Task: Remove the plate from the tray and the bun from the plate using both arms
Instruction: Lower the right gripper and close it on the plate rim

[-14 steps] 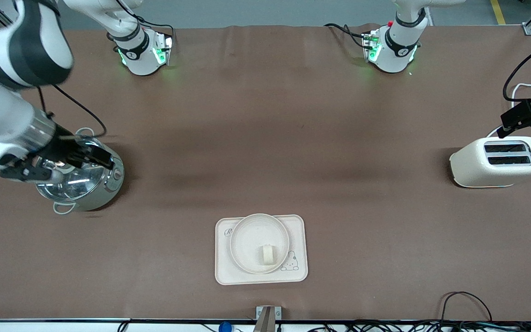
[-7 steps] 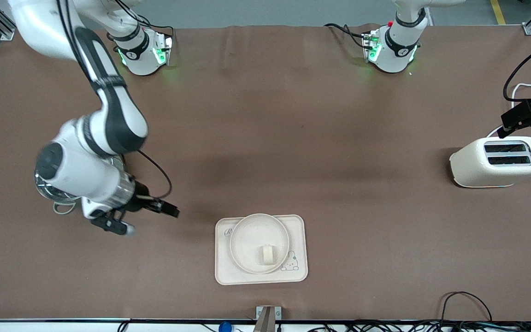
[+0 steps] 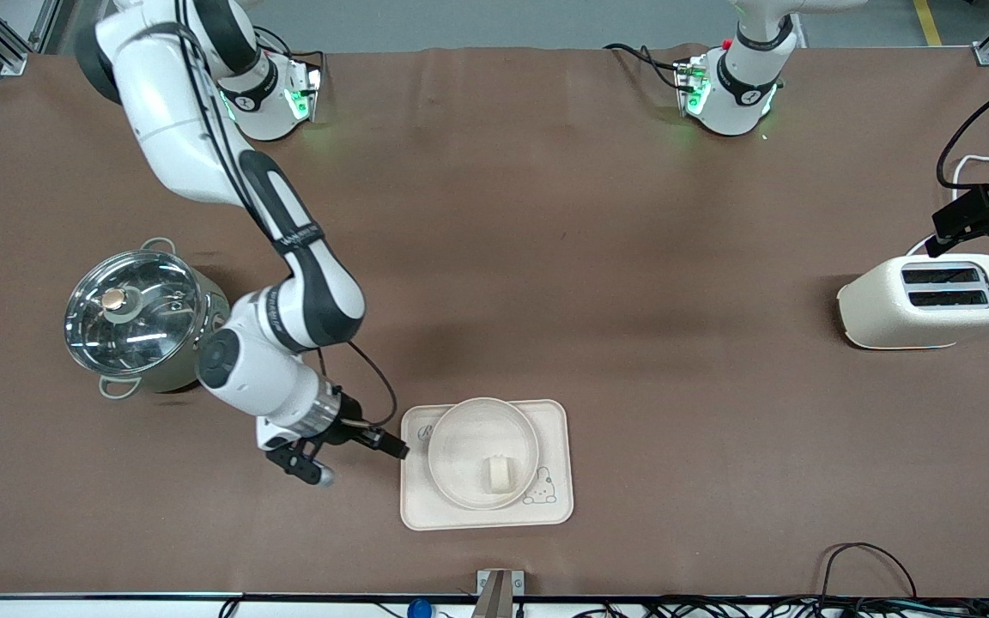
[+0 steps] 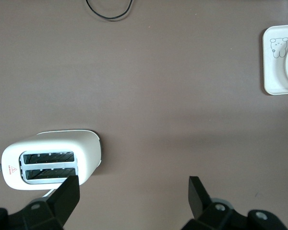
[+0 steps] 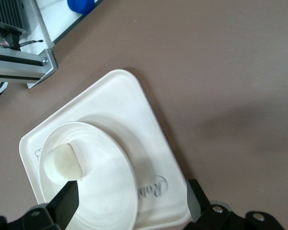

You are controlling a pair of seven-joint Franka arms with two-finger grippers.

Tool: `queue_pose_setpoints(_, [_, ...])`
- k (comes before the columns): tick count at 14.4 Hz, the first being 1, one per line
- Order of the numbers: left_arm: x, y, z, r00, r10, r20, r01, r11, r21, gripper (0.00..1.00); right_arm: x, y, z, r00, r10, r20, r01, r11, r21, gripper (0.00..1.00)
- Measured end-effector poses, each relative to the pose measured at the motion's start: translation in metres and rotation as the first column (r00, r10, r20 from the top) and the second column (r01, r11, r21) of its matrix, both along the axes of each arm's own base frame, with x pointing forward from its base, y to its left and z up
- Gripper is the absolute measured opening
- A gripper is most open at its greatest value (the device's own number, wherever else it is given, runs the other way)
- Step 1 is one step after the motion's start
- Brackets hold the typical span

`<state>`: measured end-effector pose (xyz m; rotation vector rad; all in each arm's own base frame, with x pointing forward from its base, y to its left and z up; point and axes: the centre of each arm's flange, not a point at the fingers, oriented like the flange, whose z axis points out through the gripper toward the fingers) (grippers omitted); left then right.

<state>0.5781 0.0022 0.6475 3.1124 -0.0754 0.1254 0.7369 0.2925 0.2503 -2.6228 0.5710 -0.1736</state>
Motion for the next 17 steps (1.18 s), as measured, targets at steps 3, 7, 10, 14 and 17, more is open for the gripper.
queue_pose_setpoints(3, [0.000, 0.000, -0.001, 1.000, 0.000, -0.002, 0.000, 1.000, 0.000, 1.00, 0.009, 0.013, -0.028, 0.999, -0.014, 0.050, 0.014, 1.000, 0.010, 0.96])
queue_pose_setpoints(7, [0.000, 0.000, -0.001, 1.000, -0.002, -0.002, 0.002, 1.000, 0.000, 1.00, 0.004, 0.033, -0.054, 0.997, 0.007, 0.083, -0.007, 1.000, 0.008, 0.69])
queue_pose_setpoints(10, [0.000, -0.001, -0.001, 1.000, -0.003, -0.002, 0.003, 1.000, 0.000, 1.00, 0.001, 0.041, -0.060, 0.995, 0.034, 0.094, -0.034, 0.999, 0.006, 0.50])
queue_pose_setpoints(14, [0.000, -0.001, -0.001, 1.000, -0.003, -0.002, 0.003, 1.000, 0.000, 1.00, -0.003, 0.048, -0.071, 0.991, 0.070, 0.113, -0.070, 0.998, -0.006, 0.33])
queue_pose_setpoints(17, [0.000, -0.001, -0.001, 1.000, -0.003, -0.002, 0.003, 1.000, 0.000, 1.00, -0.003, 0.048, -0.079, 0.983, 0.109, 0.147, -0.107, 0.994, -0.025, 0.16])
